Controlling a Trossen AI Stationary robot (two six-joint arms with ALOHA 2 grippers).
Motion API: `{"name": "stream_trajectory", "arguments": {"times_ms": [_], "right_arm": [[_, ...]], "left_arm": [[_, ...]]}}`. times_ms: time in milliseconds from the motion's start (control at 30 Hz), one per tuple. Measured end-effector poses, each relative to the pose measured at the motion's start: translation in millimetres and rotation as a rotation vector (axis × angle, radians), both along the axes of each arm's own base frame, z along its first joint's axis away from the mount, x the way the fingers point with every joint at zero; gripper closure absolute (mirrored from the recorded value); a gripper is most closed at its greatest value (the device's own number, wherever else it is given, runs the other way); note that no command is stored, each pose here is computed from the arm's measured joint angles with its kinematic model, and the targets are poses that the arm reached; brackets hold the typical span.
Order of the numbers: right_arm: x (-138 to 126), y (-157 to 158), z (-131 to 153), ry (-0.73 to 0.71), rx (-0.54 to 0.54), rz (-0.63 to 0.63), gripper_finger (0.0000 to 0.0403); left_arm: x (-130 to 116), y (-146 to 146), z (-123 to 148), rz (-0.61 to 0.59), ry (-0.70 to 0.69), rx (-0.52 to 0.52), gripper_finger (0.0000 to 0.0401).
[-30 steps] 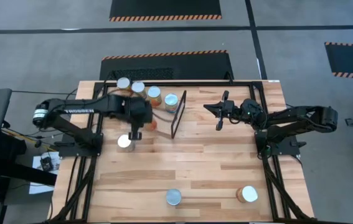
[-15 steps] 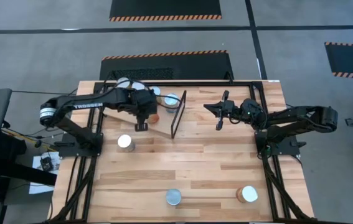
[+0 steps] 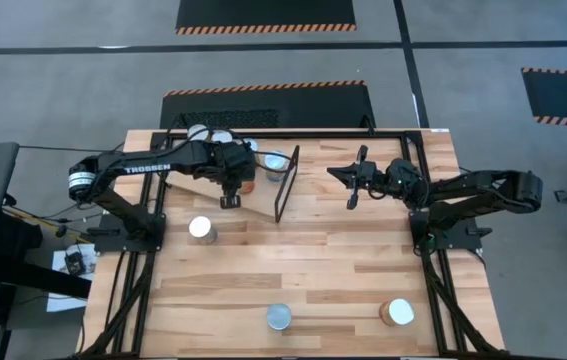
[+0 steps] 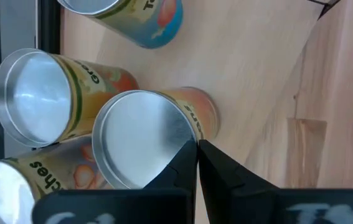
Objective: Pick and place cans onto a shelf
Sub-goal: Align the canned green beans with the other canned green beans on the shelf
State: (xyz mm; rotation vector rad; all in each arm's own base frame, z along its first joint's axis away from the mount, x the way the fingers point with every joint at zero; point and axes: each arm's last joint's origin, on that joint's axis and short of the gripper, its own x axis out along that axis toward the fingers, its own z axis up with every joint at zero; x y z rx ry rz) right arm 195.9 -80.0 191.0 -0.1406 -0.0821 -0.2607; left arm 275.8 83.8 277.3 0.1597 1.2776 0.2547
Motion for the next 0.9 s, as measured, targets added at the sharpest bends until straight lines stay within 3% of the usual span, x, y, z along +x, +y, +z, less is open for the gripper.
{"name": "stream_trajectory", "arguments": {"times_ms": [267,900], "right_arm": [[-0.1,0.0,0.5,-0.005,-0.002,0.0,0.0394],[0.0,0.0,0.4,-0.004,-0.001,0.0,0.0391]], "left_arm": [[-0.8,2.9,0.1,0.024,-0.004,0.0,0.04],[-0.8,3.3,0.4,0.031,-0.005,0.012,0.0355]]}}
